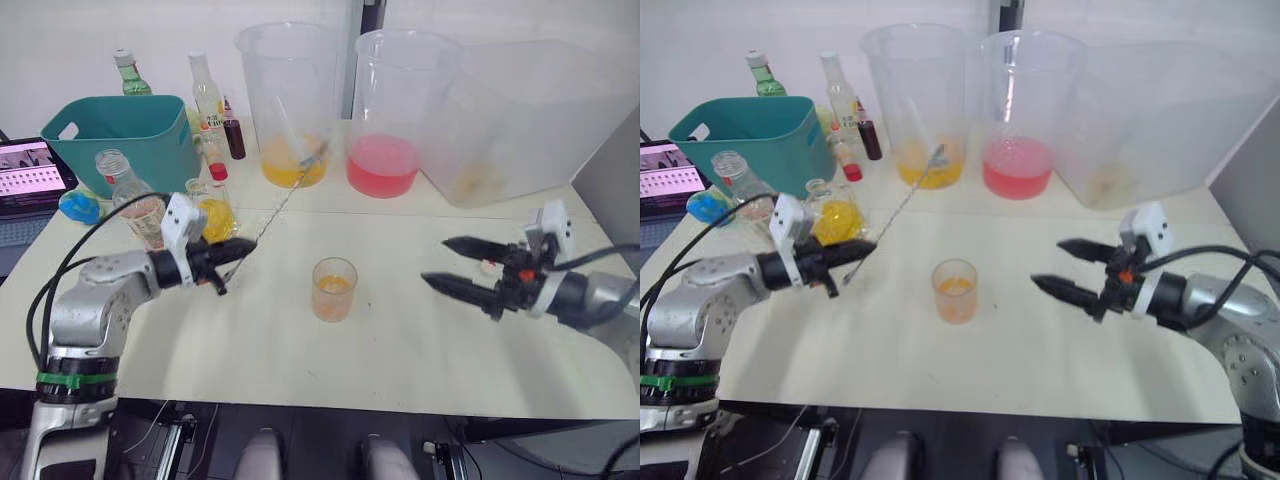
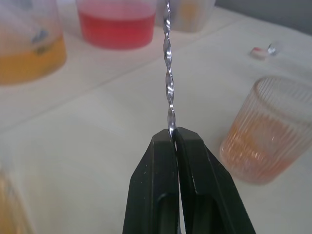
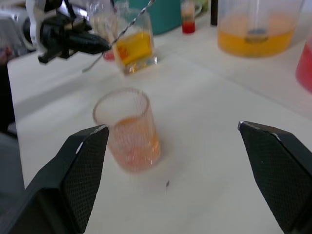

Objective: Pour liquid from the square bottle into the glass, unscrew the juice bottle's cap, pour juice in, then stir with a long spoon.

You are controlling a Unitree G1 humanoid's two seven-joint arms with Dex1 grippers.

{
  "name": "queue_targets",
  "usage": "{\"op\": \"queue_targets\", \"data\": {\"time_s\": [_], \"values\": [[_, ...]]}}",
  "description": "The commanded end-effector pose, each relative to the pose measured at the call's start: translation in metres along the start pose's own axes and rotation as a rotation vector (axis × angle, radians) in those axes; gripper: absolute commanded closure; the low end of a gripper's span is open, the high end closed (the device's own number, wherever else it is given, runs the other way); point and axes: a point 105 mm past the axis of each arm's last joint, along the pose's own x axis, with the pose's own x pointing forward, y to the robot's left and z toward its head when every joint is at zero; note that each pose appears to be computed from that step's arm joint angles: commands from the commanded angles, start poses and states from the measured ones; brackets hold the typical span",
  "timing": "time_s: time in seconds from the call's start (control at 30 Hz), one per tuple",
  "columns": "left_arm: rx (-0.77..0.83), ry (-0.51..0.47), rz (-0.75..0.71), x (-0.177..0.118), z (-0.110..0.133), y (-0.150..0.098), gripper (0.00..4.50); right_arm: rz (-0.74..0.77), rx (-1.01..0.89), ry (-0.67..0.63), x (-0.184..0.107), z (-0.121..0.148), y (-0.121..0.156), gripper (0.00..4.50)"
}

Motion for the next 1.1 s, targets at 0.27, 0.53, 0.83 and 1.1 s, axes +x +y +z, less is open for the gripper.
{"op": "queue_targets", "data": {"time_s": [0.27, 0.53, 0.83, 1.1], "values": [[0.145, -0.064, -0.037, 0.019, 0.033, -0.022, 4.47, -0.131, 0.287, -0.270, 0.071, 0.038, -0.007, 0.00], [0.146, -0.053, -0.052, 0.020, 0.030, -0.029, 4.47, -0.124, 0.481, -0.375, 0.098, 0.043, 0.004, 0.00], [0.182, -0.027, -0.065, 0.021, 0.026, -0.038, 4.47, -0.100, 0.564, -0.453, 0.113, 0.056, 0.015, 0.00], [0.181, -0.027, -0.065, 0.020, 0.023, -0.038, 4.50, -0.075, 0.606, -0.489, 0.119, 0.061, 0.024, 1.52]]}}
